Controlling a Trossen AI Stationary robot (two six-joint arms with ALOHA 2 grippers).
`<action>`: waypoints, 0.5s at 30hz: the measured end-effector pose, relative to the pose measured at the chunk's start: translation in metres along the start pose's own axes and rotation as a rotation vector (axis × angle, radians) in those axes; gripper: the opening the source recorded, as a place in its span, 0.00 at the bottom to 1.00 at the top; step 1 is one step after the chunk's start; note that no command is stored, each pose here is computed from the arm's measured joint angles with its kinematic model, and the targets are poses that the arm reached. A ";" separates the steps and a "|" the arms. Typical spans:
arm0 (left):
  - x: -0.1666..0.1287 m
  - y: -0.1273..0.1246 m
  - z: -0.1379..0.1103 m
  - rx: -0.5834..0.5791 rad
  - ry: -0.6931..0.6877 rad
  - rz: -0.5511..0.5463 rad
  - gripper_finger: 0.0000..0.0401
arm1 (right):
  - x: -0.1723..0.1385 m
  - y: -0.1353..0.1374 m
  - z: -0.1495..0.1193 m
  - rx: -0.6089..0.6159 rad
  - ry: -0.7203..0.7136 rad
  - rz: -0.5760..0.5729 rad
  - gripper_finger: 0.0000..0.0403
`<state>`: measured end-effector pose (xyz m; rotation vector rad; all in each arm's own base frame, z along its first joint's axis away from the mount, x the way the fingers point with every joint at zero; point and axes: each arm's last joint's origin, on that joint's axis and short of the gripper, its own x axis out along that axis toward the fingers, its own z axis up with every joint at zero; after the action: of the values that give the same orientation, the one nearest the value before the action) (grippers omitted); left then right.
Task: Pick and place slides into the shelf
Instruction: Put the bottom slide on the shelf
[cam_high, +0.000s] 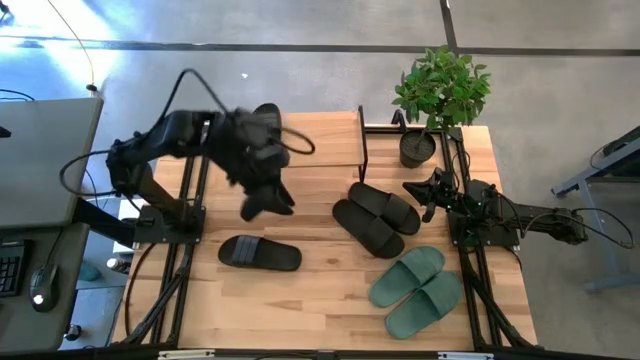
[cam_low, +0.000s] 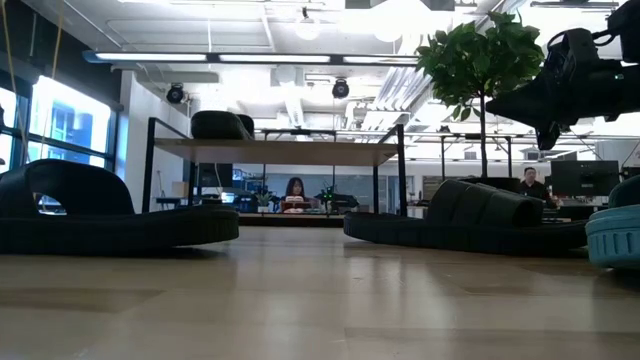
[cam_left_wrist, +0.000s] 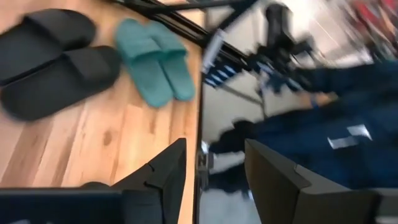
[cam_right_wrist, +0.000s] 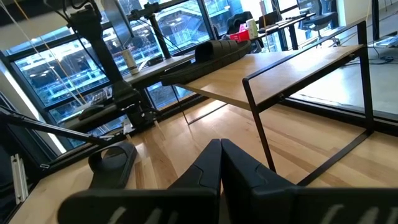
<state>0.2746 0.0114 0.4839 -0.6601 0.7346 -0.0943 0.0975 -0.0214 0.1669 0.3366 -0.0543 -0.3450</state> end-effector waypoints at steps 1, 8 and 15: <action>0.003 -0.005 -0.003 -0.035 -0.021 0.037 0.35 | 0.000 0.000 0.000 0.000 0.000 0.000 0.00; 0.026 -0.021 -0.025 -0.366 -0.209 0.413 0.30 | 0.000 0.000 0.000 -0.040 0.000 -0.001 0.00; 0.070 -0.005 -0.045 -0.703 -0.064 0.696 0.24 | 0.000 0.000 -0.001 -0.062 0.007 -0.004 0.00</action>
<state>0.2982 -0.0374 0.4208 -1.0247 0.9029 0.8542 0.0980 -0.0215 0.1663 0.2768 -0.0363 -0.3484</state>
